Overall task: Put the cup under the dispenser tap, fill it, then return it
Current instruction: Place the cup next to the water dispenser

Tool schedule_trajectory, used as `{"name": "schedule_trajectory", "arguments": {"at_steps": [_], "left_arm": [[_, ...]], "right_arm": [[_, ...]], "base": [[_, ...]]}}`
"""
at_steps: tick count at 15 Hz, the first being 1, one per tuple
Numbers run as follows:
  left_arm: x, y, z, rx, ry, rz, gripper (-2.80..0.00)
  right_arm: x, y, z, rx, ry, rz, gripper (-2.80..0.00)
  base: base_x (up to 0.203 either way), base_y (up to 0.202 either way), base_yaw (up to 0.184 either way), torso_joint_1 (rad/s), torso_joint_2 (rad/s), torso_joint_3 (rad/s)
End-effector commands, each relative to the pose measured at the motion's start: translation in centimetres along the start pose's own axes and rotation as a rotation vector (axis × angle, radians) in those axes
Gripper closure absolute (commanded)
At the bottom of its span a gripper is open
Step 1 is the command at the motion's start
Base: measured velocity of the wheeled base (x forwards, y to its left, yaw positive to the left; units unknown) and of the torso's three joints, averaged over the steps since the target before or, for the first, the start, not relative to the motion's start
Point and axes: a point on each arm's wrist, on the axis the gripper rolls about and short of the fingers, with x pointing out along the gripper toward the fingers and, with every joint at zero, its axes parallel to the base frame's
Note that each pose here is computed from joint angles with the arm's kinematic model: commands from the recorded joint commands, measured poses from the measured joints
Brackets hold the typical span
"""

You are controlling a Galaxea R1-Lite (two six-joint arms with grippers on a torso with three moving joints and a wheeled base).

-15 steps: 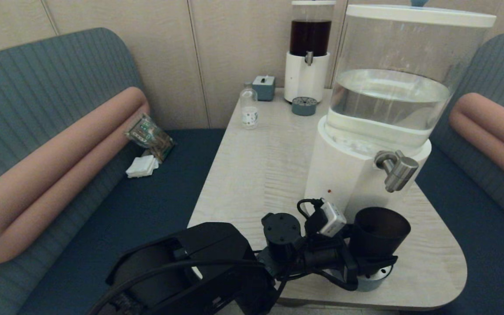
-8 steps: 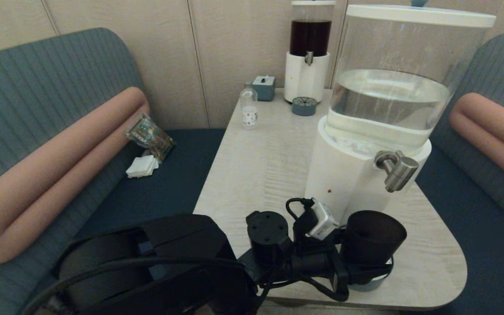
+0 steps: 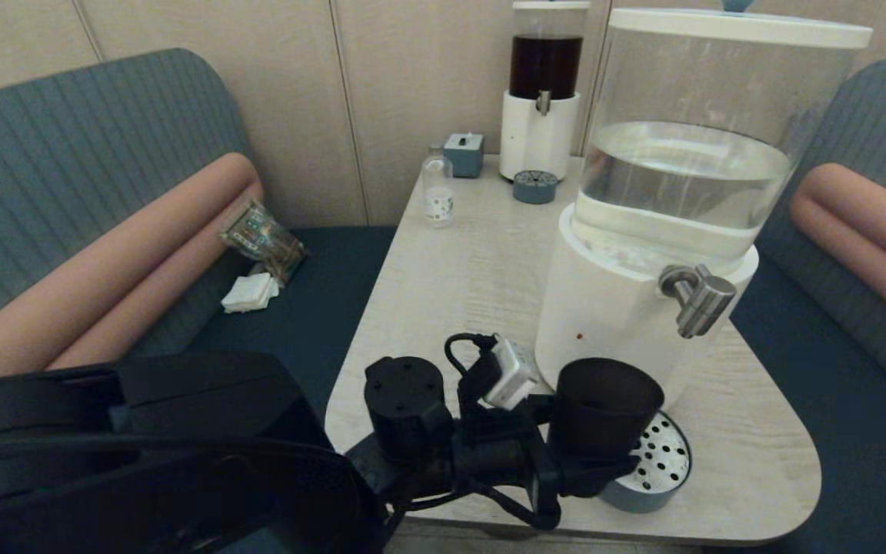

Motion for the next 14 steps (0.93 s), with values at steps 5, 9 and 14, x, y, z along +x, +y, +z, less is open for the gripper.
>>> {"name": "schedule_trajectory", "arguments": {"at_steps": [5,9,14], "left_arm": [[-5.6,3.6,4.9,0.072,-0.082,0.171,0.00],[-9.8,7.3,6.0,0.095,-0.102,0.328,0.00],[-12.4,12.7,5.8,0.143,-0.134,0.460,0.00]], "right_arm": [[0.0,0.0,-0.1,-0.001,0.000,0.001,0.00],[0.0,0.0,0.0,-0.001,0.001,0.001,0.00],[0.0,0.0,0.0,-0.001,0.000,0.001,0.00]], "base": [[0.000,0.000,0.000,0.000,0.00,0.000],[0.000,0.000,0.000,0.000,0.00,0.000],[0.000,0.000,0.000,0.000,0.00,0.000]]}}
